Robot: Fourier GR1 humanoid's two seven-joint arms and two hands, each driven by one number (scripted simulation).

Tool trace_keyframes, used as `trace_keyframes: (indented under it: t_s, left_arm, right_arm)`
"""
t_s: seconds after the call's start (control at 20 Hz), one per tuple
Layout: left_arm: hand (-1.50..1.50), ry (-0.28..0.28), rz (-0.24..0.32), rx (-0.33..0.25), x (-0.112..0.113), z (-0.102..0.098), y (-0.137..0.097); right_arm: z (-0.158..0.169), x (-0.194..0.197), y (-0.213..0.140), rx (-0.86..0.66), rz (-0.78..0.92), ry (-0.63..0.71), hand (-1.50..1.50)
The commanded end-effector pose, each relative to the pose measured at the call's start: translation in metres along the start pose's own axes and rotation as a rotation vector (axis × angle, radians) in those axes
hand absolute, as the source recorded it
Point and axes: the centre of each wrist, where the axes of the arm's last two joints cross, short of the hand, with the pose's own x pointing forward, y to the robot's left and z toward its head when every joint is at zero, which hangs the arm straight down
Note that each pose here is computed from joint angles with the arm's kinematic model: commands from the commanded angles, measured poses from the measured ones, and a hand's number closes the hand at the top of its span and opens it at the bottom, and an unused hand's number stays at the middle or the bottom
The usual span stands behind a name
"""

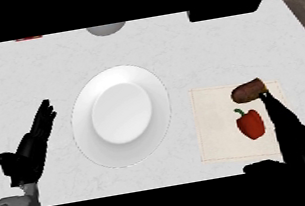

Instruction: Pick the bell pepper from the placemat and place it in the plate

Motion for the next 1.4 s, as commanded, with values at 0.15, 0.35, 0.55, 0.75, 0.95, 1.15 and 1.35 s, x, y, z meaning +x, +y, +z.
trace_keyframes:
  t_s: [0.15, 0.35, 0.55, 0.75, 0.95, 1.15, 1.35]
  left_arm:
    - [0.00, -0.006, 0.006, 0.001, 0.017, -0.010, -0.004]
    - [0.00, -0.019, -0.006, 0.009, -0.008, -0.010, 0.010]
    - [0.00, -0.010, -0.002, -0.006, -0.001, 0.008, 0.000]
    - [0.00, -0.006, -0.008, 0.000, 0.005, 0.007, -0.002]
    - [0.00, -0.017, 0.000, 0.004, 0.010, 0.014, -0.010]
    - [0.00, 0.005, 0.022, -0.011, -0.012, -0.015, 0.001]
    - [0.00, -0.005, 0.010, -0.002, 0.001, 0.002, -0.008]
  right_arm:
    - [-0.002, 0.006, -0.016, 0.049, 0.147, 0.124, -1.50]
    - [-0.011, 0.014, 0.008, 0.102, 0.146, 0.141, -1.50]
    - [-0.015, -0.005, 0.025, 0.117, 0.134, 0.150, -1.50]
    - [-0.048, -0.016, 0.006, 0.111, 0.144, 0.142, -1.50]
    - [-0.061, 0.002, 0.022, 0.090, 0.186, 0.194, -1.50]
    - [-0.069, -0.018, 0.045, 0.111, 0.188, 0.198, -1.50]
    - [-0.066, -0.026, 0.072, 0.229, 0.198, 0.125, 1.50]
